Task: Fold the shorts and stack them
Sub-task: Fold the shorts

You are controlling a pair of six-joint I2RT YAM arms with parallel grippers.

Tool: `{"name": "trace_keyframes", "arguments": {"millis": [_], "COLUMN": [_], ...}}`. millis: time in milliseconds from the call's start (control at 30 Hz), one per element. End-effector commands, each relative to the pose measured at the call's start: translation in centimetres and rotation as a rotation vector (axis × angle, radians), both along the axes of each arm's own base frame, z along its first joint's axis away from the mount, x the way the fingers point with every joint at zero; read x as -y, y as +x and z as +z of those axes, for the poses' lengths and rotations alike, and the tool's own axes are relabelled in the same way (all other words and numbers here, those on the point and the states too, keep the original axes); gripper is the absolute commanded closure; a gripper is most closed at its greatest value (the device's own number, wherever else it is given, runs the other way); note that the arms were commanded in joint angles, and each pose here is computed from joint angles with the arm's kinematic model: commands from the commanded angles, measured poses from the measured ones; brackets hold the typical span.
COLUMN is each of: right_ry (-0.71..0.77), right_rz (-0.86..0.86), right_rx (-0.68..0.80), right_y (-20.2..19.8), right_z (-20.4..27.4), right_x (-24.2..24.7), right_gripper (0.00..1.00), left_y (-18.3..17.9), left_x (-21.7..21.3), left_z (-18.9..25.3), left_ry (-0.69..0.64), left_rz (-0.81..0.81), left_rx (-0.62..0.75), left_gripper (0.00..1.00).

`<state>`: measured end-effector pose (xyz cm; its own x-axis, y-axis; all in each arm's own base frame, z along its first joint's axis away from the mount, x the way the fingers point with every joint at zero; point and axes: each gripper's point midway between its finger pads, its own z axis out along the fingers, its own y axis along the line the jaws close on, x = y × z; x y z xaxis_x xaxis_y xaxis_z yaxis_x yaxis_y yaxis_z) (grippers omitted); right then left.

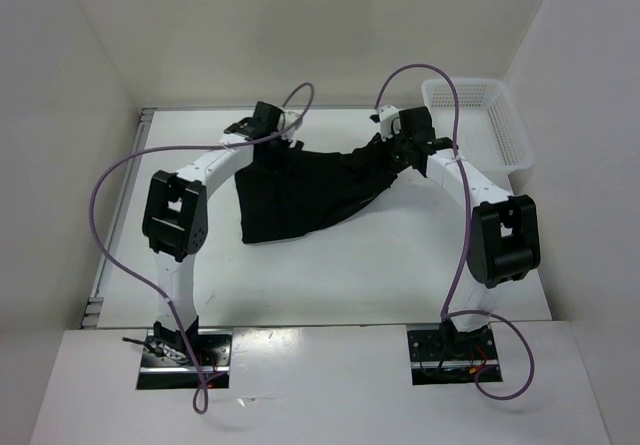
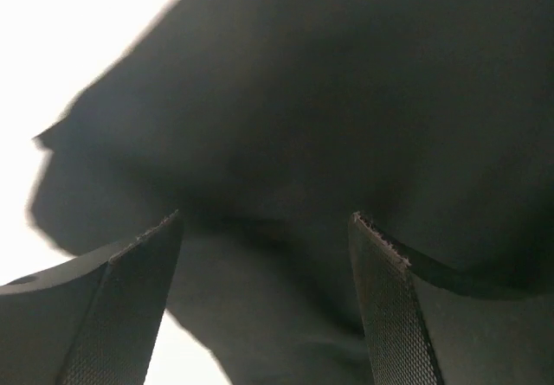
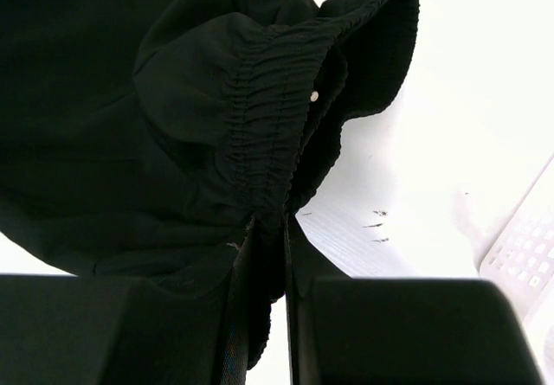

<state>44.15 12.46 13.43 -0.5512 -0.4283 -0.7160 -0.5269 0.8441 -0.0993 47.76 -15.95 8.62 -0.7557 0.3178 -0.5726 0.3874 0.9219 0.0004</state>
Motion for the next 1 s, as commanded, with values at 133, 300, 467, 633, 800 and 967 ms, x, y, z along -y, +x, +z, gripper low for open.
{"name": "trace_keyframes", "arguments": {"millis": [133,300,467,633,800,967], "right_ry": [0.027,0.026,0.024,0.02,0.014,0.007], "right_rz": [0.027,0.027,0.027,0.021,0.014,0.006], "right_rx": [0.11,0.104,0.095,0.105,0.107,0.108], "right_y": [0.8,0.2,0.0,0.2,0.3,0.3], "right_z": [4.4,3.9,3.5,3.7,3.7,3.4], "right_x": [-0.9,-0.7,-0.7,-0.6,-0.4,-0.2], "right_gripper": [1.0,1.0,1.0,1.0,1.0,1.0], "left_y": [-3.7,-3.0,-3.6,-4.0,-4.2,-9.5], "left_x": [7.0,4.9,6.9,10.5,13.1,16.2], "left_z": [-1.2,-0.8,-0.3,-1.2,-1.7,-2.2], "left_ry": [0.008,0.054,0.009,-0.055,-0.071,-0.119], "left_rz": [-0.165,-0.105,-0.158,-0.243,-0.295,-0.418], "left_rx": [-0.054,-0.008,-0.012,-0.048,-0.058,-0.149], "left_gripper": [0.16,0.16,0.16,0.16,0.16,0.16]}}
